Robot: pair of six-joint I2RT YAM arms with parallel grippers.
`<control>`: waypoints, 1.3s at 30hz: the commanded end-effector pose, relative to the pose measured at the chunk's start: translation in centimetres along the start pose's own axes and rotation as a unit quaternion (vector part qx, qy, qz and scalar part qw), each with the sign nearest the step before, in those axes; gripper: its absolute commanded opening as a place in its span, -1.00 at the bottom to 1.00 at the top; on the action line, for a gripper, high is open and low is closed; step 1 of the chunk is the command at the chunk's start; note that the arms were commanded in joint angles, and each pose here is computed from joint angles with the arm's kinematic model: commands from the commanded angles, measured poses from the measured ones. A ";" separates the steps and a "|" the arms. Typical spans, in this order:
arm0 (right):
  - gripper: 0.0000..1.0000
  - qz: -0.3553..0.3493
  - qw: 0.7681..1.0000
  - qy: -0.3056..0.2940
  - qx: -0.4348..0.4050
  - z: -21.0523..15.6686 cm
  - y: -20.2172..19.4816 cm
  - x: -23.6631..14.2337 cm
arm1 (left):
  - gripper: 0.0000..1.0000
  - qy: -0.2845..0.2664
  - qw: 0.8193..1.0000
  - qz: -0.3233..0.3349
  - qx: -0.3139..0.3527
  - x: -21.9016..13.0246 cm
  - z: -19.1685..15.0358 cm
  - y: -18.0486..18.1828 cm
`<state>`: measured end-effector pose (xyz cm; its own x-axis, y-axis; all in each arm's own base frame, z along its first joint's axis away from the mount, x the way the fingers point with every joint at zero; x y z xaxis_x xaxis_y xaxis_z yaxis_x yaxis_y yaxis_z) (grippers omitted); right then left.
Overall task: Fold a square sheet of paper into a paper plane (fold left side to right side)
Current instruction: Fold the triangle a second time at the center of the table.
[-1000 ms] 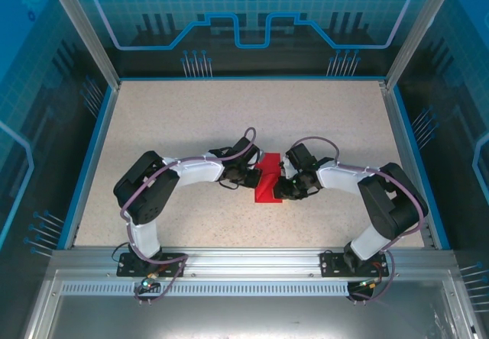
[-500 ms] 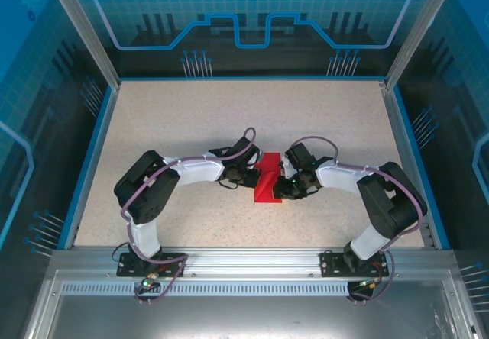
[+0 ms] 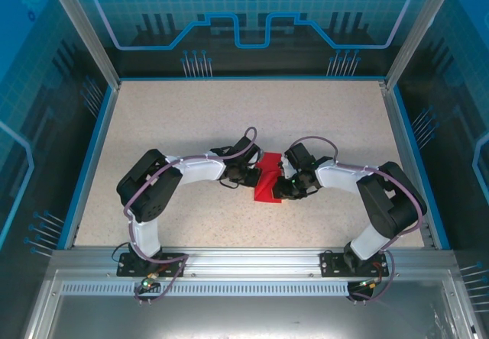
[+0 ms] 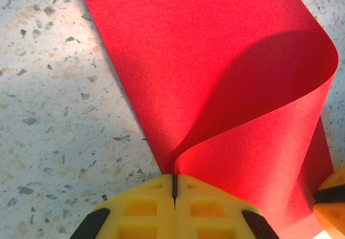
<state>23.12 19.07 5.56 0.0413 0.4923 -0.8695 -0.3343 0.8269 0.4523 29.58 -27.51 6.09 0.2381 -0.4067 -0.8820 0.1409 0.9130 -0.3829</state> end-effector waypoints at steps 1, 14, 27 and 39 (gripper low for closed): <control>-0.63 0.001 1.000 0.015 -0.017 -0.3 0.5 0.2 | -1.00 0.008 1.000 0.006 0.004 0.6 -0.1 0.7; -0.64 0.085 0.989 -0.118 -0.034 3.8 3.4 -4.5 | -1.00 0.011 1.000 0.006 0.002 0.6 -0.4 0.8; -0.68 0.100 0.985 -0.141 -0.020 6.4 3.3 -2.3 | -1.00 0.008 1.000 0.009 0.002 0.5 -0.3 0.9; -0.68 0.059 0.993 -0.101 -0.019 5.8 2.1 0.0 | -1.00 0.006 0.999 0.030 0.008 0.5 -0.3 1.4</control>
<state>27.88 22.09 8.14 0.2003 0.6556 -0.7280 -0.3691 0.7388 0.5638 29.62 -27.44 6.08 0.2408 -0.4036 -0.8827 0.1393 0.9144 -0.3801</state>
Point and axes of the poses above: each hand's point on the last joint's axis, 136 mm out from that joint toward the fingers, its own x axis out along the fingers, its own y axis along the line the jaws close on, z = x × y, the point moved 5 cm from there along -x, back along the fingers, and after that the axes turned 13 degrees about -x, right-handed, at the moved point
